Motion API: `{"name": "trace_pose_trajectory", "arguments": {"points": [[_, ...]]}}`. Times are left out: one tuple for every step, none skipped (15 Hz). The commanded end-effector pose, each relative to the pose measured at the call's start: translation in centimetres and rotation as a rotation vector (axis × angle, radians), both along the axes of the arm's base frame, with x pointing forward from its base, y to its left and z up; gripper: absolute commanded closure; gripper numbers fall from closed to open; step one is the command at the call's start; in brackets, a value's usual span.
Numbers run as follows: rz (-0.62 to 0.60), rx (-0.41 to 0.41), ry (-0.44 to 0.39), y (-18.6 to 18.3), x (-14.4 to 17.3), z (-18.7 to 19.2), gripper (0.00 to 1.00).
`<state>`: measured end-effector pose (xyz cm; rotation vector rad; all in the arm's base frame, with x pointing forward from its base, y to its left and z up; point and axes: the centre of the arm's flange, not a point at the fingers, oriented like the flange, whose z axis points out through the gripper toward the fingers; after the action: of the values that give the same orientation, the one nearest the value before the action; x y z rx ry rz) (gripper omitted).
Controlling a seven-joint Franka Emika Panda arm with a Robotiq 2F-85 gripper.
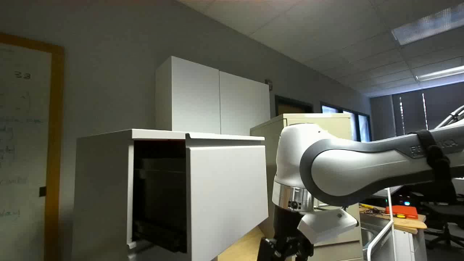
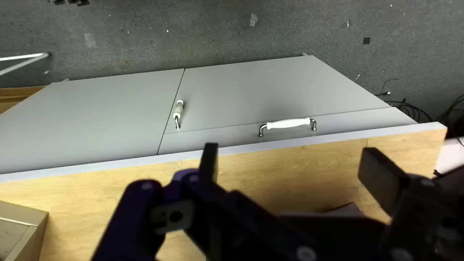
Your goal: Close the open drawer of the file cabinet
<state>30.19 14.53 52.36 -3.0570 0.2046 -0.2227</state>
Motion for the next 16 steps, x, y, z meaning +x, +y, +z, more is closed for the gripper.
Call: {"name": "trace_pose_trajectory", "arguments": {"points": [[0.0,0.0,0.0,0.0,0.0,0.0,0.0],[0.0,0.0,-0.001,0.0,0.0,0.0,0.0],[0.0,0.0,-0.001,0.0,0.0,0.0,0.0],[0.0,0.0,-0.001,0.0,0.0,0.0,0.0],[0.0,0.0,-0.001,0.0,0.0,0.0,0.0],[0.0,0.0,-0.001,0.0,0.0,0.0,0.0],[0.0,0.0,-0.001,0.0,0.0,0.0,0.0],[0.0,0.0,-0.001,0.0,0.0,0.0,0.0],[-0.01,-0.007,-0.009,0.0,0.1,0.0,0.0],[-0.01,-0.008,-0.014,0.0,0.2,0.0,0.0],[-0.012,-0.008,-0.016,0.1,0.4,0.1,0.0],[-0.014,-0.009,-0.027,0.1,0.6,0.4,0.0],[-0.016,-0.005,-0.035,0.2,0.7,0.7,0.0],[-0.017,-0.003,-0.049,0.2,0.9,1.2,0.0],[-0.017,-0.001,-0.064,0.3,1.1,1.7,0.0],[-0.015,-0.002,-0.086,0.5,1.2,2.5,0.0]]}}
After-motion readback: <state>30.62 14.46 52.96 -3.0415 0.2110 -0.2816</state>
